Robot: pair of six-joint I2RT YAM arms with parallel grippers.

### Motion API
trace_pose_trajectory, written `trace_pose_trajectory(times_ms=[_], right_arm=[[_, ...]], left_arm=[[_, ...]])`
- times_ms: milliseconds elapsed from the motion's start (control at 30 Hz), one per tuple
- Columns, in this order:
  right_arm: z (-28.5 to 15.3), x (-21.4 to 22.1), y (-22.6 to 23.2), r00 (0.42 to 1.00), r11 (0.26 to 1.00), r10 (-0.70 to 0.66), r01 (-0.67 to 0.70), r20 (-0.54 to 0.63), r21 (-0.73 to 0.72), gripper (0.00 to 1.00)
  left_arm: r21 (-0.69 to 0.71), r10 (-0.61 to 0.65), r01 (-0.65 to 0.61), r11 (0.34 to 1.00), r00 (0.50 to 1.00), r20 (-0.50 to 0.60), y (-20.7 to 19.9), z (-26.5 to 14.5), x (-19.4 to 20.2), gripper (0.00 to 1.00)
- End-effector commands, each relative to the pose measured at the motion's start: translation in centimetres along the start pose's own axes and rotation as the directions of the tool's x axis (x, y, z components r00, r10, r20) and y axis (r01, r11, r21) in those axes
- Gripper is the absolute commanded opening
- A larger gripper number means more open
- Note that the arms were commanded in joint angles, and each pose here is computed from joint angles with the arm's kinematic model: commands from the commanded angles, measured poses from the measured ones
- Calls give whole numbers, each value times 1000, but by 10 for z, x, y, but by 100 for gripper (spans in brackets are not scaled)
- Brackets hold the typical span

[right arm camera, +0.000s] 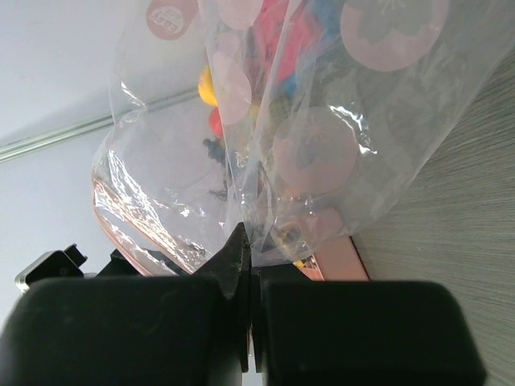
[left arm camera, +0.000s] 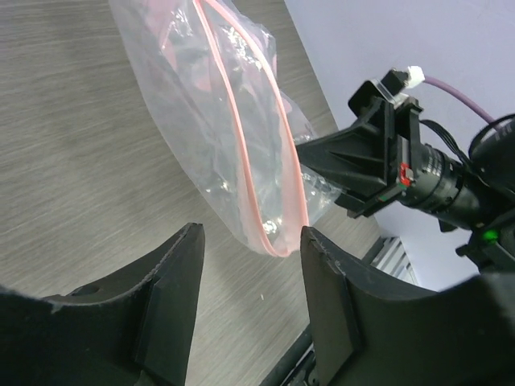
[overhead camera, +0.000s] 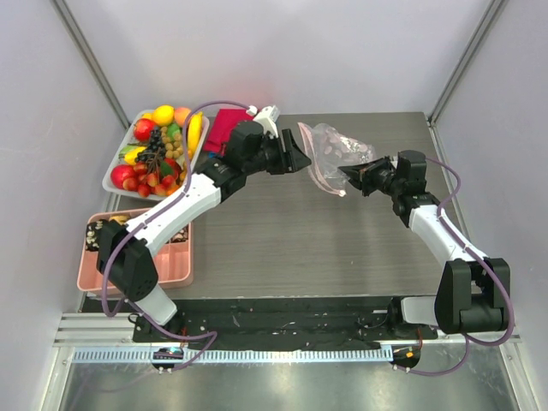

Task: Place the food in the zip-top bag and seal the zipper
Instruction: Pick up the zipper food storage bag at the center of the board, then open the zipper of the food storage bag.

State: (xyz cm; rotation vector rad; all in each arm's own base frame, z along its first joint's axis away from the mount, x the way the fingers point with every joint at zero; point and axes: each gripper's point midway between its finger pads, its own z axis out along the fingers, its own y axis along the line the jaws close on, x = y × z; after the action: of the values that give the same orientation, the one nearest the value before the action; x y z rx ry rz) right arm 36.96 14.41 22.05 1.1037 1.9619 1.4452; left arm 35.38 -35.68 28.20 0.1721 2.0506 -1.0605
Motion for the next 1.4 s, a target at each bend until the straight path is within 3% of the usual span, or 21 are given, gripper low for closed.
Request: trace_pose_trajectory(times_ms=[0,167,500,567,600,633,667,700,800,833,867,900,933,967,1000,1067,1167,1200,1267,1367], right_arm=[[-7,8,13,999,998,-48,48,2,-47,1],[-9,9,18,998,996,-57,57,-1,-66,1],[-9,14,16,997,995,-74,73,-4,-68,1],[-8,13,15,997,995,-74,73,-2,-68,1],[-8,14,15,997,995,-77,76,-4,-68,6],[-8,13,14,996,993,-93,92,-1,-68,12],[-8,13,14,994,991,-112,112,-3,-70,21],[-8,13,14,990,987,-140,139,-6,-76,40],[-12,13,14,942,941,-334,329,-44,-83,61],[-16,8,30,911,907,-411,406,-31,-108,65],[-17,4,30,825,821,-565,558,-31,-121,68],[-22,10,21,796,801,-598,591,-96,-96,75],[-28,10,42,732,736,-676,666,-80,-120,78],[-32,9,43,606,609,-792,782,-71,-134,81],[-40,13,44,564,570,-822,812,-83,-128,84],[-49,18,60,378,379,-925,912,-42,-154,86],[-61,28,63,223,228,-973,963,-50,-142,87],[-64,36,55,144,156,-986,974,-84,-164,88],[-68,40,56,81,96,-992,981,-96,-168,88],[-74,54,50,38,62,-991,980,-126,-191,88]], left_arm=[[-12,33,-33,999,998,55,-4,9,-15,54],[-67,28,-25,997,999,46,9,17,-11,45],[-93,-3,3,996,1000,5,20,26,5,43],[-90,-17,16,996,1000,-13,21,26,11,26],[-90,-21,19,996,1000,-22,22,26,14,19],[-84,-21,18,996,999,-34,21,24,17,4],[-81,-17,14,997,999,-39,21,22,17,0],[-71,-13,10,997,999,-37,18,18,15,0],[-49,-2,-2,999,997,-79,15,9,21,0],[-41,4,-7,999,996,-84,12,5,19,0],[-38,3,-7,999,992,-124,12,1,28,0],[-31,9,-14,999,991,-137,10,-1,29,0],[-23,11,-14,1000,987,-160,9,-3,34,0],[-5,12,-13,1000,982,-190,5,-6,38,0],[15,19,-16,1000,978,-209,2,-7,42,0],[40,24,-15,999,973,-230,-3,-10,44,0],[81,35,-14,997,964,-263,-11,-14,48,0],[91,39,-16,996,964,-262,-13,-15,46,0],[89,49,-27,996,967,-251,-14,-17,44,0],[81,50,-31,996,969,-241,-13,-18,41,0]])
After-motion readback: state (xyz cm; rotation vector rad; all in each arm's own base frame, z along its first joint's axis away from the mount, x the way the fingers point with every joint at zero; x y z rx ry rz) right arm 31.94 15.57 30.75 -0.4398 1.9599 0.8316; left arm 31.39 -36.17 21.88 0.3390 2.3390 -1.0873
